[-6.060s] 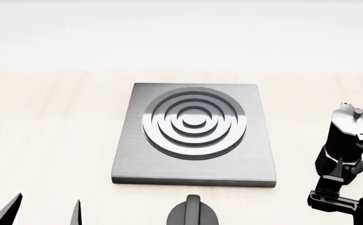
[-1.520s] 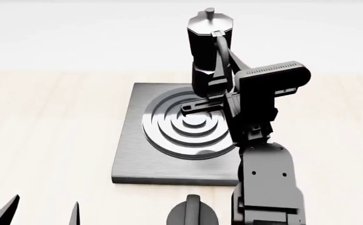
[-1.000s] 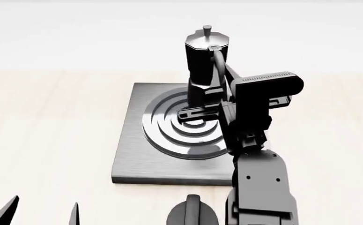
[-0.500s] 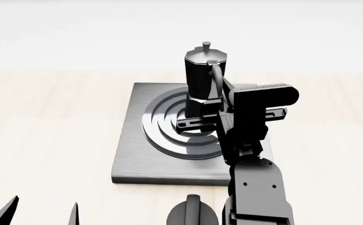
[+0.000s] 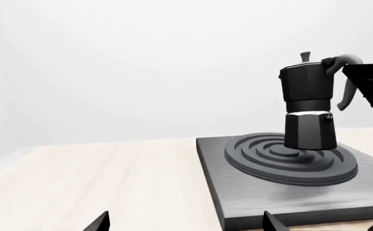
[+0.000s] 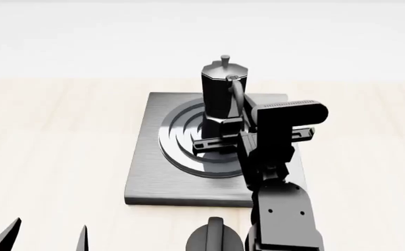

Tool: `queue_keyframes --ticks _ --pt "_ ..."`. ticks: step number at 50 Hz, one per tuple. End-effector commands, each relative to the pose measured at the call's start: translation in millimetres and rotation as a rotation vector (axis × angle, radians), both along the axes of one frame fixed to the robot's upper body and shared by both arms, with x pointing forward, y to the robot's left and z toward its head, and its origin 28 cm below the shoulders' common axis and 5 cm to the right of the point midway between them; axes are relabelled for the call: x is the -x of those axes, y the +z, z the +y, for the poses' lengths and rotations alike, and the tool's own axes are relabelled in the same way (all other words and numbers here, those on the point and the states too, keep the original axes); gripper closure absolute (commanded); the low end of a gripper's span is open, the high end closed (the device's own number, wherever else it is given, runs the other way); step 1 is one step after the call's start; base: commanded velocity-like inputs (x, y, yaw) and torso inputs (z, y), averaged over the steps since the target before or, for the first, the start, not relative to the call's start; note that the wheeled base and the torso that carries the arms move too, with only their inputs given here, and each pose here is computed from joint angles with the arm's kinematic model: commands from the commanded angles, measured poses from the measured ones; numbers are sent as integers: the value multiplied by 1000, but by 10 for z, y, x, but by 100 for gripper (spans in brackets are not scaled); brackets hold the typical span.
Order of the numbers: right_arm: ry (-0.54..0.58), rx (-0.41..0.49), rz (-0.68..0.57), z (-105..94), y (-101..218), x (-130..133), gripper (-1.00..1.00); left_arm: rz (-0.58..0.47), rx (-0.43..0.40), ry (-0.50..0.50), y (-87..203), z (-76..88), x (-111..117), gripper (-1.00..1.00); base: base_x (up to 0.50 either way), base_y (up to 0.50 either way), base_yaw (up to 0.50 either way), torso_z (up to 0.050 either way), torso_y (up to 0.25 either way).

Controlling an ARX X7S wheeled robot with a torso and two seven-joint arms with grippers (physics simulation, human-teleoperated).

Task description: Put the moka pot on the stove.

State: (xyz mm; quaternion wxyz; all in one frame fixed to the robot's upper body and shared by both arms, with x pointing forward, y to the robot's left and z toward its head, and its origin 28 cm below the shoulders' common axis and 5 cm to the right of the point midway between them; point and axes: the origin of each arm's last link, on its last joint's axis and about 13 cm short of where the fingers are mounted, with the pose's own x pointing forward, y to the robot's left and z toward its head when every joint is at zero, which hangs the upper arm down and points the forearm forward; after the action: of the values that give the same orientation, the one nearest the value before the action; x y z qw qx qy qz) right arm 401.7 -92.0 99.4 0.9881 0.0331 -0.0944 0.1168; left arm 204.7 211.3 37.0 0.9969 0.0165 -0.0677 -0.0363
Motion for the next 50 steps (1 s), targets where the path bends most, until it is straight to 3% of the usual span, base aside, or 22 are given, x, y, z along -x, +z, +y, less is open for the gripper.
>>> queue_keyframes --ticks 1,50 --pt "-9 -20 -11 -2 33 -14 100 3 2 -2 -5 -1 -5 -100 0 0 0 0 0" --pt "1 -28 29 15 -63 26 100 -4 3 -7 3 -8 13 -100 0 0 0 0 1"
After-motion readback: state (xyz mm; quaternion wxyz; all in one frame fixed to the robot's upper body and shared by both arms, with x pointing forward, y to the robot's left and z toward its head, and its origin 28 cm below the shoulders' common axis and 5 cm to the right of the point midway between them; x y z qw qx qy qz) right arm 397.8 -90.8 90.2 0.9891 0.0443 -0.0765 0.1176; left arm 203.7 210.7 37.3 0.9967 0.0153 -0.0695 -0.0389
